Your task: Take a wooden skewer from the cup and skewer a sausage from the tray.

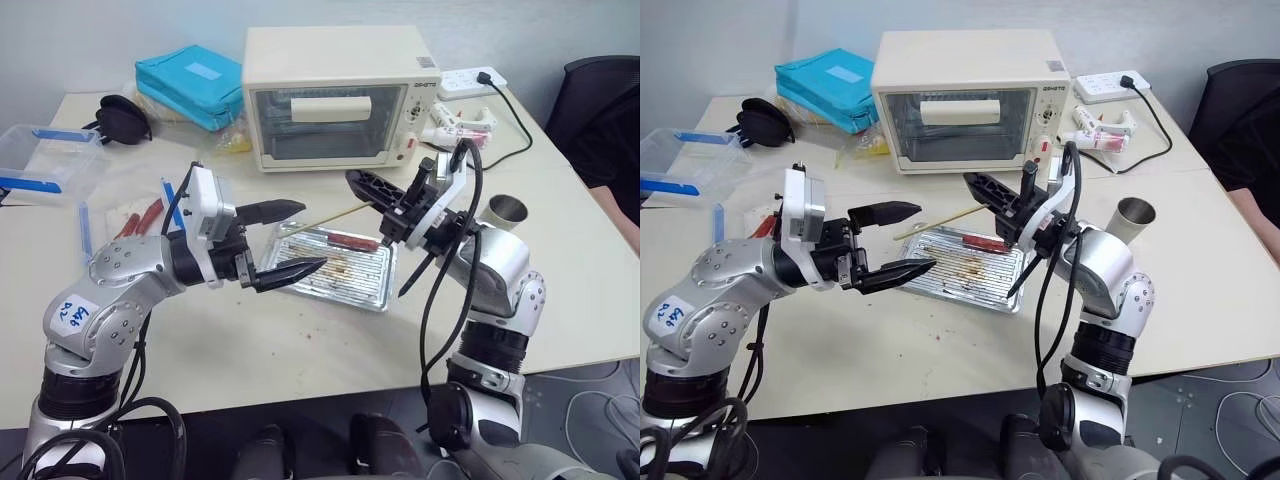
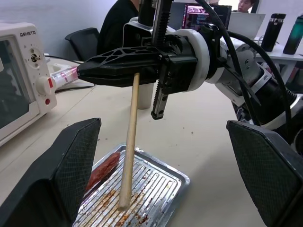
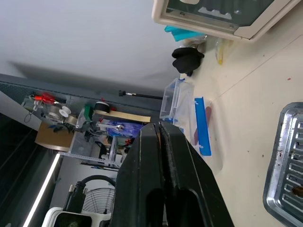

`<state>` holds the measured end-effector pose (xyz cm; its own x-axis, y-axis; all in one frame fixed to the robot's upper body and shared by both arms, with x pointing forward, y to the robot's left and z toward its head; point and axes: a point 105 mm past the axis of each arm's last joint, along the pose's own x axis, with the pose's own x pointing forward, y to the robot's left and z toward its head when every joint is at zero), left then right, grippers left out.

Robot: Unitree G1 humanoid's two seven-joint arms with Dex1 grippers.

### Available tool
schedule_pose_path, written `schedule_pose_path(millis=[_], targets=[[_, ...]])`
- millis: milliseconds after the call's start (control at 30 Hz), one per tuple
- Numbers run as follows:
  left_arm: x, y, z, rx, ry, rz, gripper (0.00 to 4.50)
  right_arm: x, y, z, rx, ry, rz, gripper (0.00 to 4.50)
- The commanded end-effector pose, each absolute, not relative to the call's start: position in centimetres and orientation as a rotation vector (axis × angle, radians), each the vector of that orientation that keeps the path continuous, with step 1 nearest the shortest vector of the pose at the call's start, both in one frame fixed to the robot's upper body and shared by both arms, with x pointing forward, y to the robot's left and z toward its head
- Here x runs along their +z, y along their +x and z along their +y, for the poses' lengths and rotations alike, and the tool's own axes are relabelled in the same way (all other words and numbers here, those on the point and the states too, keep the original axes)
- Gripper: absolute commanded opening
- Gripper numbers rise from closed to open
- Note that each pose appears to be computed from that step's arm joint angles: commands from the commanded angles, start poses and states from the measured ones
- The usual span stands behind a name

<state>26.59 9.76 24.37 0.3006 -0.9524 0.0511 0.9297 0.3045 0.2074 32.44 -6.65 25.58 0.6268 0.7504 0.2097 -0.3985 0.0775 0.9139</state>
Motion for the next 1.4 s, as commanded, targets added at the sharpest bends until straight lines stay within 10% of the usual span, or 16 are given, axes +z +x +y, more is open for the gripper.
schedule_pose_path(millis=[33, 300, 1200, 1400], targets=[[24.8, 26.0, 9.7, -1.265, 0.166, -0.209, 4.11, 26.6, 31.8, -6.3, 0.952, 1.214, 0.322, 0.0], [24.5, 26.2, 9.5, -1.254, 0.165, -0.209, 1.88, 27.2, 31.5, -6.2, 0.977, 1.227, 0.292, 0.0], [25.0, 27.4, 9.1, -1.192, 0.163, -0.269, 1.88, 27.6, 31.5, -7.2, 0.991, 1.253, 0.242, 0.0], [25.2, 27.4, 9.0, -1.188, 0.142, -0.277, 0.42, 26.9, 31.6, -7.4, 0.971, 1.254, 0.262, 0.0]])
